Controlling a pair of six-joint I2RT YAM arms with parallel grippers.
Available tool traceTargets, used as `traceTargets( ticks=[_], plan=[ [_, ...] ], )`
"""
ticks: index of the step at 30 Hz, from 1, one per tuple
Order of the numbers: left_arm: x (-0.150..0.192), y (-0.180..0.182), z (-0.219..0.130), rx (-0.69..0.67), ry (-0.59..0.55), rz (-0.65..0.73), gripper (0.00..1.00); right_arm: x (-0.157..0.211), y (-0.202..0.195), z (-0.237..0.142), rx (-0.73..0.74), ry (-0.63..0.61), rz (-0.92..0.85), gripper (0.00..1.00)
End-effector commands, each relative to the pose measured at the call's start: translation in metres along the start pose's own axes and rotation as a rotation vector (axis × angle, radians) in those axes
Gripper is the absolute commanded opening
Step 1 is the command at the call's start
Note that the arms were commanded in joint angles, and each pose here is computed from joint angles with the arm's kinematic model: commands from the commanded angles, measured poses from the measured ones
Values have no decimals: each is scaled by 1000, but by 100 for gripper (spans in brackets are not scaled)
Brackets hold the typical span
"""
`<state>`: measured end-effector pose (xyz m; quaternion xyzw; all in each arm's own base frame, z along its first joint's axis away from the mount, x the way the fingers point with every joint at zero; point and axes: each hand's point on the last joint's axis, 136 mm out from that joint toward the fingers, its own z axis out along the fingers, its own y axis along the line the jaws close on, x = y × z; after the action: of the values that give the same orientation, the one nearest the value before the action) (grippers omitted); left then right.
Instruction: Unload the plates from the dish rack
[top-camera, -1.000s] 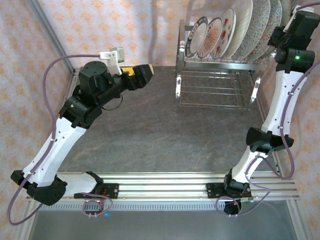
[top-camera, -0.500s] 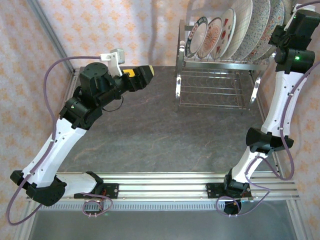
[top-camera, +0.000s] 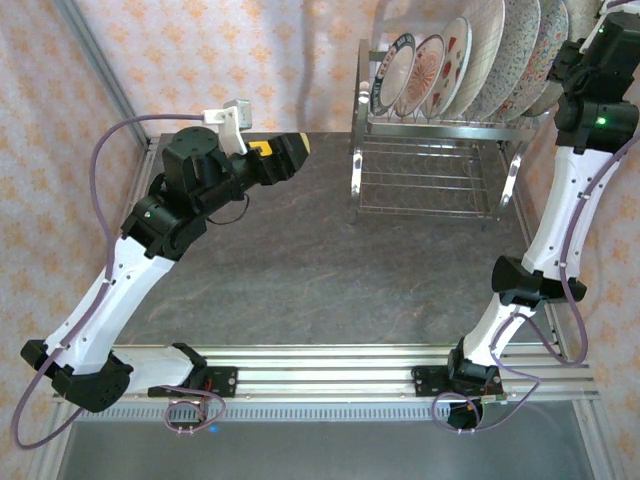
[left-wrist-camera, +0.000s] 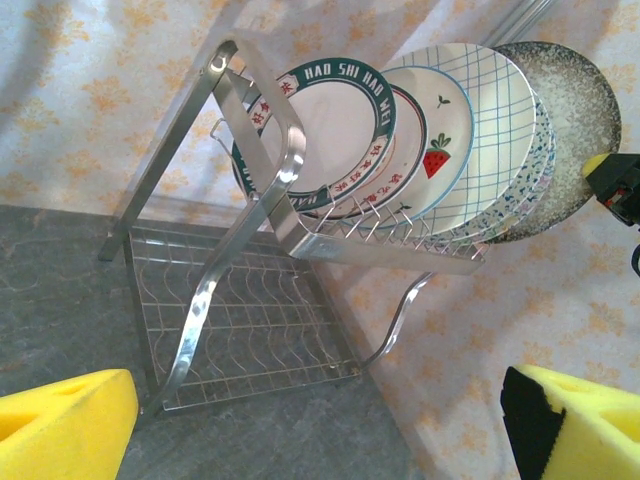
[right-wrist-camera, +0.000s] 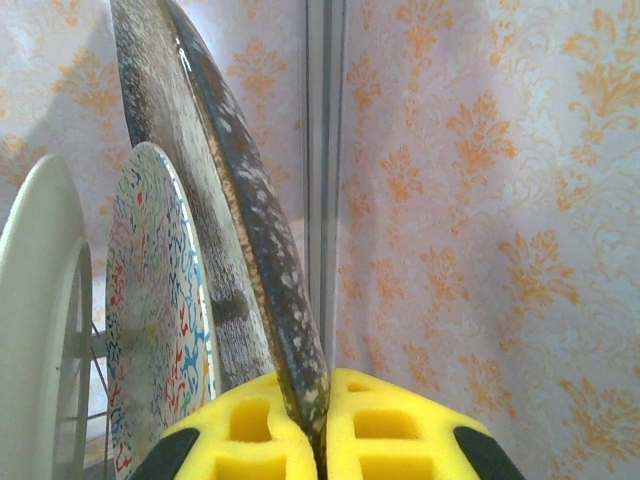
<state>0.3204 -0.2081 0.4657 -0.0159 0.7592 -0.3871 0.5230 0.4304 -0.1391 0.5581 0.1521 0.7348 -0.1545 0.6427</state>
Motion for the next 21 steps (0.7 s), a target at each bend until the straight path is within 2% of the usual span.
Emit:
traceTargets(
  ticks=[1,21],
  plan=[
    [-7,-9,-8,28,-42,-4,93,-127,-9,-91,-54,-473,156,0],
    [-2,-19,2,72,-29,-23,91,-122,-18,-126,-38,-441,121,0]
  ],
)
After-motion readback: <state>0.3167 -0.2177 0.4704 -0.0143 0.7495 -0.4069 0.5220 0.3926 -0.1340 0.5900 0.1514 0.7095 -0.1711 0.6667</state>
